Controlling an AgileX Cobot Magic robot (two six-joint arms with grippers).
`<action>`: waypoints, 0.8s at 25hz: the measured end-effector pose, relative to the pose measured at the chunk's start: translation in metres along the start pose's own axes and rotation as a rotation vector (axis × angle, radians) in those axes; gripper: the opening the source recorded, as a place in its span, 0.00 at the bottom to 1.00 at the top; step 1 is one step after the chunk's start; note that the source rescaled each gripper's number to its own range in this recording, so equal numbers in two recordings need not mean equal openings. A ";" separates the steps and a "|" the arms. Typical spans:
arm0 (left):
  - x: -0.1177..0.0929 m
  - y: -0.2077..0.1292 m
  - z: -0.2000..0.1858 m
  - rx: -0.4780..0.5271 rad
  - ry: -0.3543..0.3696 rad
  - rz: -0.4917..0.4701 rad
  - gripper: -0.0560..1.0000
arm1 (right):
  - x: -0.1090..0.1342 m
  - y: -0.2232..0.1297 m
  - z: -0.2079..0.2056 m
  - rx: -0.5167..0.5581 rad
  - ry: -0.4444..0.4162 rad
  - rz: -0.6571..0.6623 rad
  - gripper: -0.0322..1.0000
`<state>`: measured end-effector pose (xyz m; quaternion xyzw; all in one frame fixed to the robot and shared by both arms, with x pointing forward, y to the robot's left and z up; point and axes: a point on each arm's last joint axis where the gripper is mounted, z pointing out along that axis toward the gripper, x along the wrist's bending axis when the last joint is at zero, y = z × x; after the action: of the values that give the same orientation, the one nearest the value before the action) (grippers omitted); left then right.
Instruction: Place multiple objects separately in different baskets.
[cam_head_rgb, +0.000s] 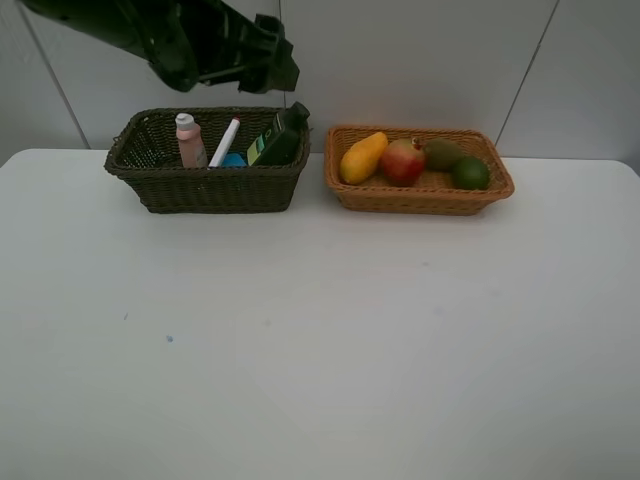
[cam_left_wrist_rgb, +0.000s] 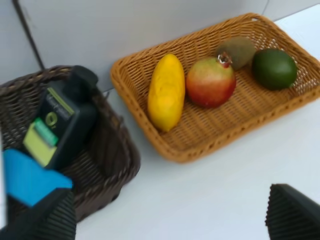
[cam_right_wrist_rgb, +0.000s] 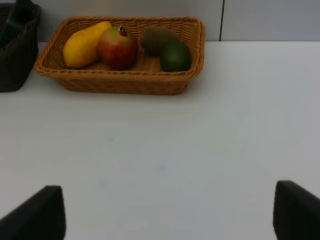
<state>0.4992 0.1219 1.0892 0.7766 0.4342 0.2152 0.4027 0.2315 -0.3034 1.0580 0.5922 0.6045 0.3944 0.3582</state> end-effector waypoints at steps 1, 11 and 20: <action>0.001 -0.003 -0.016 -0.006 0.003 0.001 1.00 | 0.000 0.000 0.000 0.000 0.000 0.000 1.00; 0.009 -0.053 -0.117 0.070 0.034 -0.009 1.00 | 0.000 0.000 0.000 0.000 0.000 0.000 1.00; 0.014 -0.105 -0.146 0.256 0.058 -0.022 1.00 | 0.000 0.000 0.000 0.000 0.000 0.000 1.00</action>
<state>0.3540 0.2290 1.0895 0.8102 0.4782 0.1757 0.2898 0.2315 -0.3034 1.0580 0.5922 0.6045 0.3944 0.3582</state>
